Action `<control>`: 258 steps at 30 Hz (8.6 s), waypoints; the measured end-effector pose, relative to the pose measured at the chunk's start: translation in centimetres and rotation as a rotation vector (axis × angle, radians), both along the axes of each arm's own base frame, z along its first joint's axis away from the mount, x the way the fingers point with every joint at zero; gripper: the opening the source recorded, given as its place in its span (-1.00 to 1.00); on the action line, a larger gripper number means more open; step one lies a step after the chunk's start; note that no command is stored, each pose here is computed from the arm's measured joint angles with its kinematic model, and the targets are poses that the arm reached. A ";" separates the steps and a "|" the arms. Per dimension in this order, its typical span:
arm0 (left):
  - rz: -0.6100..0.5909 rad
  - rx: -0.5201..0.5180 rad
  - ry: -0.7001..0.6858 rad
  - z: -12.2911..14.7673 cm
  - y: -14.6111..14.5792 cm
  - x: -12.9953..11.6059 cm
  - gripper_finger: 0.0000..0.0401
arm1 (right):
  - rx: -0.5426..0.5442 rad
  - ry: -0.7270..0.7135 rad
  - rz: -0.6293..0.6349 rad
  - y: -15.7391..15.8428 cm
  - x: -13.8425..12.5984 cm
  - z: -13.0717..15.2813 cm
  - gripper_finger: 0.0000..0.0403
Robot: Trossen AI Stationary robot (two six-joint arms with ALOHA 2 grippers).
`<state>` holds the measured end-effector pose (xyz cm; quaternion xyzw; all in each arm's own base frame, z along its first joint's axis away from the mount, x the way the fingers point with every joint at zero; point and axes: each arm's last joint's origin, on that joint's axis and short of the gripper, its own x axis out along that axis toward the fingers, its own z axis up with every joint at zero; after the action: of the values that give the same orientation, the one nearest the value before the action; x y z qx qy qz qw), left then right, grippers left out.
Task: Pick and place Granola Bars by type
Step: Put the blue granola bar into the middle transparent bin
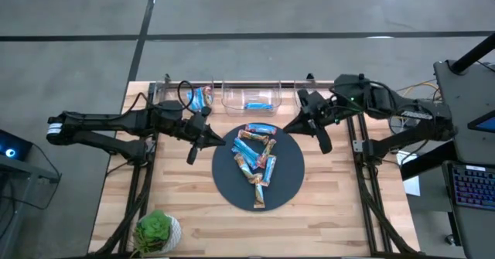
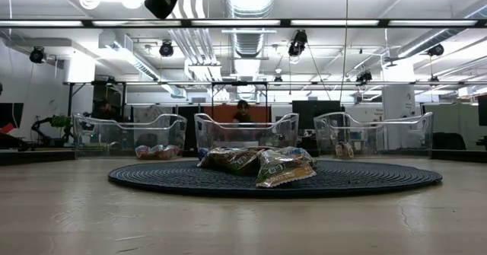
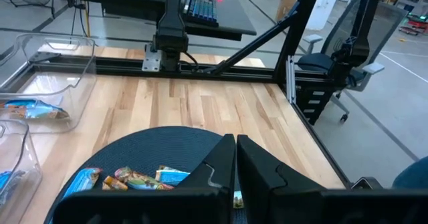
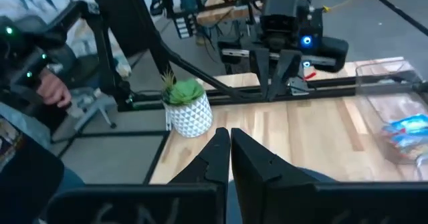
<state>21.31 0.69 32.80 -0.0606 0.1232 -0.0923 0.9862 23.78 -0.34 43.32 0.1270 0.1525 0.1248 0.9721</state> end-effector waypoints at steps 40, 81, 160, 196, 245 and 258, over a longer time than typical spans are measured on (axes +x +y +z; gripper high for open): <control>-0.175 0.250 0.127 5.3 -1.6 6.7 -1.00 | 0.154 -0.110 -0.168 -0.1 -5.1 -6.1 -0.96; -0.032 0.072 0.227 3.6 -1.3 8.5 -0.28 | 0.154 -0.107 -0.166 -0.1 -5.1 -6.1 -0.96; -0.302 0.675 0.892 -11.6 6.4 15.2 0.00 | 0.208 -0.062 -0.193 -0.1 -5.1 -6.5 -0.96; -0.313 0.742 0.899 -16.4 6.1 14.4 -0.03 | 0.208 -0.060 -0.210 -0.2 -5.1 -6.6 -0.96; -0.187 0.769 0.913 -10.8 8.1 16.0 -0.62 | 0.208 -0.060 -0.210 -0.2 -5.1 -6.6 -0.96; 0.109 0.701 0.799 -3.9 16.2 15.2 -0.62 | 0.208 -0.061 -0.209 -0.2 -5.1 -6.6 -0.96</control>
<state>36.49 16.87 28.93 0.2357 0.5093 0.0362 0.8269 18.71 -0.50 36.74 0.2382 0.0952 0.0419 0.9656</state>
